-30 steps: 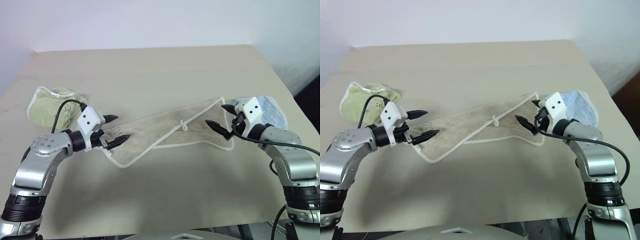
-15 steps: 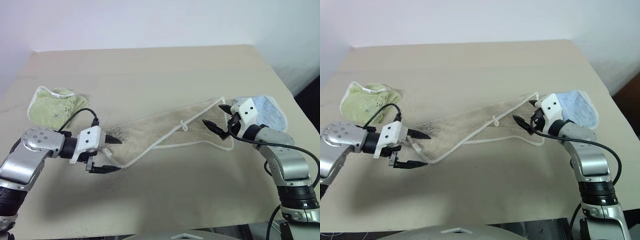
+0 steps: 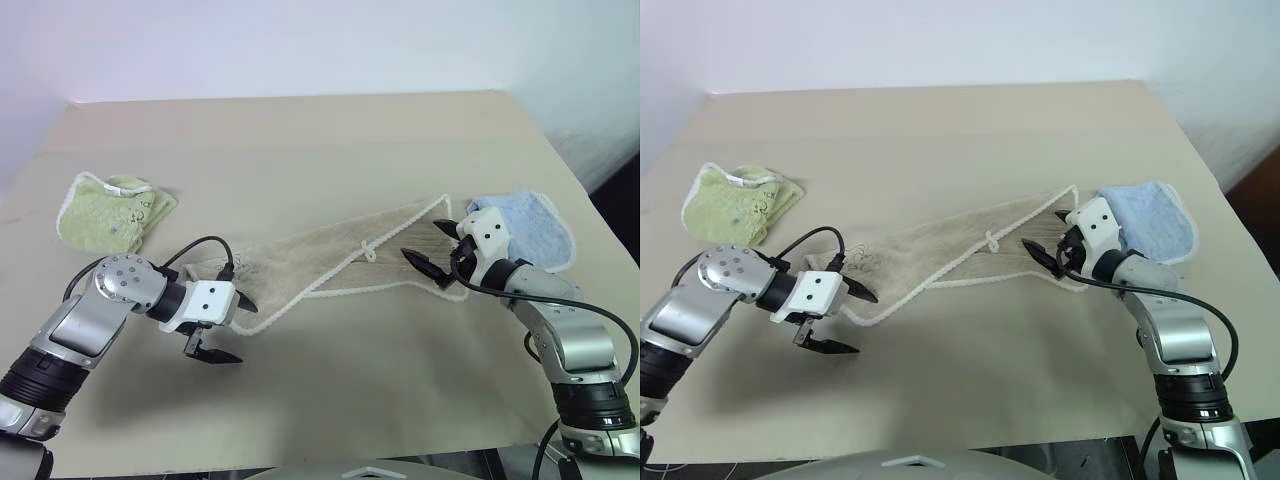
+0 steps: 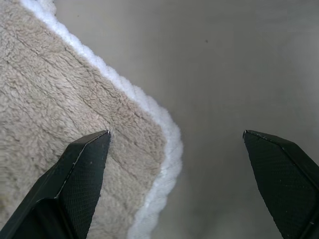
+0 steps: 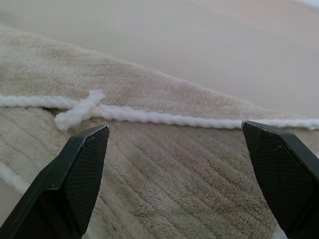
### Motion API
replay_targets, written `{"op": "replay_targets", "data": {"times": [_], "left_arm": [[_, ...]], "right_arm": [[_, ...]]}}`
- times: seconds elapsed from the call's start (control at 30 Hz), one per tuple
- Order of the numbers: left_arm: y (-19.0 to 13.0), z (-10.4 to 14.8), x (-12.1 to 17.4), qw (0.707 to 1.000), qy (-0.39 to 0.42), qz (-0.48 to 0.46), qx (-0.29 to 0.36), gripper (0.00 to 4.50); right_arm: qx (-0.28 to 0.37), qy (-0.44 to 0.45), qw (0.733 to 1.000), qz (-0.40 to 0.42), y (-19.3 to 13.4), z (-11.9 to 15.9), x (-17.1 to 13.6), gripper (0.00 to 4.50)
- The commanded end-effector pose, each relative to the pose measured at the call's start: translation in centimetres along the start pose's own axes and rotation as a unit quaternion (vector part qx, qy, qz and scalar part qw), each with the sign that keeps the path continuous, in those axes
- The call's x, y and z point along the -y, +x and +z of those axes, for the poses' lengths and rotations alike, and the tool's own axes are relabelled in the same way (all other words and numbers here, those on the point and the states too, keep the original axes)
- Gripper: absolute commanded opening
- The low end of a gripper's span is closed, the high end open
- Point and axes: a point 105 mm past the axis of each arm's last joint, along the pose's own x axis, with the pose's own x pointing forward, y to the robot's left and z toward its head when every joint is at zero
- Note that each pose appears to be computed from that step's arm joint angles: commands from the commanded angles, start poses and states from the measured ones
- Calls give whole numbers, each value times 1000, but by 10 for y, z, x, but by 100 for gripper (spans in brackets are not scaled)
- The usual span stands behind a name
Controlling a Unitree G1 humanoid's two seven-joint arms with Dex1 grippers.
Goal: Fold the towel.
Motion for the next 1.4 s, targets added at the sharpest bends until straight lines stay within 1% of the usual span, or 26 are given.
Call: {"op": "replay_targets", "data": {"times": [0.03, 0.13, 0.23, 0.37, 0.53, 0.63, 0.73, 0.83, 0.97, 1.03, 1.1, 1.17, 1.23, 1.33, 1.4], "left_arm": [[5, -5, -4, 1000, -9, 4, -7, 450], [6, -4, -8, 1000, -14, 8, -2, 450], [6, -5, -13, 1000, -17, 12, 1, 392], [6, -4, -10, 1000, -17, 7, 5, 268], [5, -4, -8, 1000, -17, 6, 7, 99], [5, -4, -7, 1000, -17, 5, 9, 6], [4, -5, -3, 1000, -20, 2, 11, 2], [-5, -5, 1, 999, -28, 11, 15, 2], [-20, 7, -2, 996, -50, 44, 57, 2], [-26, 11, -1, 995, -52, 53, 63, 2], [-30, 12, 0, 995, -51, 61, 59, 2], [-32, 11, 1, 995, -51, 66, 53, 2], [-32, 11, 1, 995, -52, 71, 50, 2], [-32, 11, 1, 994, -54, 77, 51, 2], [-32, 11, 2, 994, -56, 77, 51, 2]], "right_arm": [[18, -12, 1000, -7, -6, 13, 1, 448], [16, -11, 1000, -6, -7, 12, 1, 448], [16, -11, 1000, -4, -7, 13, 0, 450], [14, -12, 1000, -7, -9, 13, 3, 450], [11, -15, 1000, -8, -11, 12, 5, 450], [11, -17, 1000, -8, -10, 12, 7, 450], [11, -21, 1000, -8, -10, 13, 8, 450], [12, -28, 999, -10, -11, 15, 12, 450], [14, -48, 999, -16, -12, 20, 22, 450], [17, -65, 997, -26, -10, 25, 30, 450], [6, -113, 992, -51, -6, 29, 46, 450], [-10, -168, 984, -56, -3, 28, 56, 450], [-27, -219, 974, -43, 0, 24, 59, 450], [-37, -267, 962, -30, 5, 23, 66, 450], [-51, -312, 949, -19, 10, 21, 72, 450]]}}
